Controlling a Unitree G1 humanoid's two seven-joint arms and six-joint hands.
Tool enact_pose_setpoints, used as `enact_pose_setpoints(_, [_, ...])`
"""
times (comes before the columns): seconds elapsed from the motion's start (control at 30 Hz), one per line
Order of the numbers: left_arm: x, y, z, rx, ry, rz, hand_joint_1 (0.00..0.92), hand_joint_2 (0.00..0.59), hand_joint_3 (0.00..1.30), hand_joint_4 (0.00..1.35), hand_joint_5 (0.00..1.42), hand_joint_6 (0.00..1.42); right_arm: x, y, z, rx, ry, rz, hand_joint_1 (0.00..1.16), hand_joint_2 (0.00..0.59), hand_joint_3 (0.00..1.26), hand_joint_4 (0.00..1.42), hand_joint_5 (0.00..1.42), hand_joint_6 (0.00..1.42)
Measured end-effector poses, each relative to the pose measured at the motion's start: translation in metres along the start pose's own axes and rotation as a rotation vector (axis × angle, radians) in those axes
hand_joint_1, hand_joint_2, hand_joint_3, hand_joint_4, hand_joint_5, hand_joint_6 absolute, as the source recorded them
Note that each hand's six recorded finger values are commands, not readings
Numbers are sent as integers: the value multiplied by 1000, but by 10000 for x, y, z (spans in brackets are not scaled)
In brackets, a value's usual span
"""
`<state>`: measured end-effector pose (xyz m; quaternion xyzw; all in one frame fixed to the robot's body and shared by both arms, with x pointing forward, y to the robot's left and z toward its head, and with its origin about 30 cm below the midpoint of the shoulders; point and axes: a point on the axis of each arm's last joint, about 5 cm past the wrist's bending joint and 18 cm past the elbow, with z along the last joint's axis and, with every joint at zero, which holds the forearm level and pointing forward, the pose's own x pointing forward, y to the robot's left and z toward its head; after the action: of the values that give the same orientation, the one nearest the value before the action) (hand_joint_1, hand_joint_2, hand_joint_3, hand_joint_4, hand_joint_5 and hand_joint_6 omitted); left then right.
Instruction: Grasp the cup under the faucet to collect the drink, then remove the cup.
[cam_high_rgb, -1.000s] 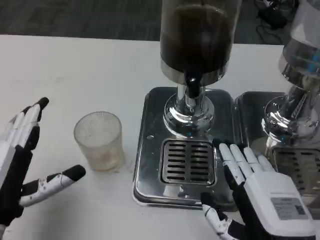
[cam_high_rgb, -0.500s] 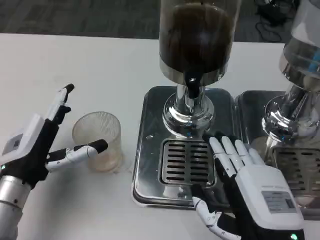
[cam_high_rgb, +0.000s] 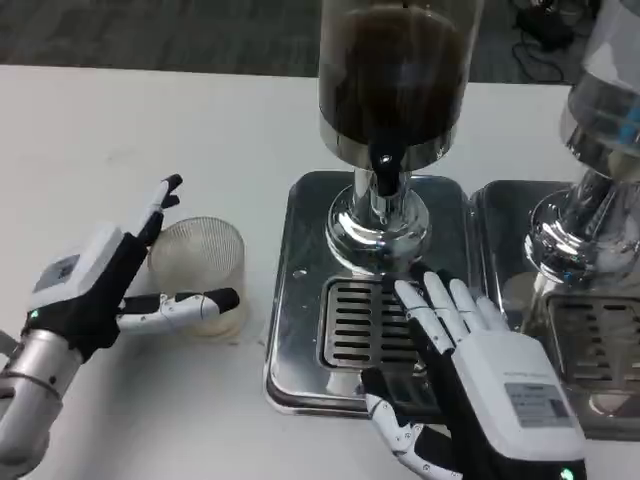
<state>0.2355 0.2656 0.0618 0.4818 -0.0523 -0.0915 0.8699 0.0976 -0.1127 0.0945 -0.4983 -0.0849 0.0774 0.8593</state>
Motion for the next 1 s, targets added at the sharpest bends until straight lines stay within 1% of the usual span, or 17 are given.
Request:
enact_pose_setpoints(0.07, [19, 1, 9, 7, -6, -4, 314, 21, 10, 128, 372, 333, 2, 3, 6, 2, -4, 1, 327, 478, 122, 11, 0, 0])
enact_pose_setpoints(0.17, [23, -4, 10, 10, -6, -3, 357, 34, 70, 154, 410, 375, 3, 5, 10, 5, -5, 1, 328, 478, 133, 20, 0, 0])
enact_pose_setpoints(0.27, [22, -19, 13, 8, -10, 2, 394, 47, 146, 192, 461, 460, 3, 4, 8, 12, -2, -1, 329, 478, 136, 36, 0, 0])
enact_pose_setpoints(0.4, [49, -54, 49, -10, -32, -3, 439, 72, 223, 251, 508, 537, 3, 3, 4, 18, 4, -1, 329, 478, 145, 55, 0, 0])
enact_pose_setpoints(0.57, [96, -125, 123, -56, -65, -17, 463, 79, 280, 289, 561, 604, 1, 1, -2, 20, 10, -1, 329, 478, 154, 73, 0, 0])
enact_pose_setpoints(0.7, [106, -154, 148, -93, -66, -12, 472, 85, 325, 338, 612, 680, -6, -1, -7, 27, 16, 0, 330, 478, 155, 81, 0, 0])
enact_pose_setpoints(0.77, [115, -179, 170, -109, -73, -17, 473, 93, 373, 383, 661, 750, -7, -5, -7, 28, 16, -1, 330, 478, 155, 83, 0, 0])
enact_pose_setpoints(0.87, [121, -212, 192, -139, -69, -6, 490, 102, 427, 448, 724, 850, -9, -9, -10, 30, 18, -1, 330, 478, 164, 95, 0, 0])
enact_pose_setpoints(1.0, [110, -241, 200, -165, -63, 8, 542, 98, 549, 583, 885, 1070, -11, -10, -15, 32, 26, 0, 330, 478, 175, 107, 0, 0])
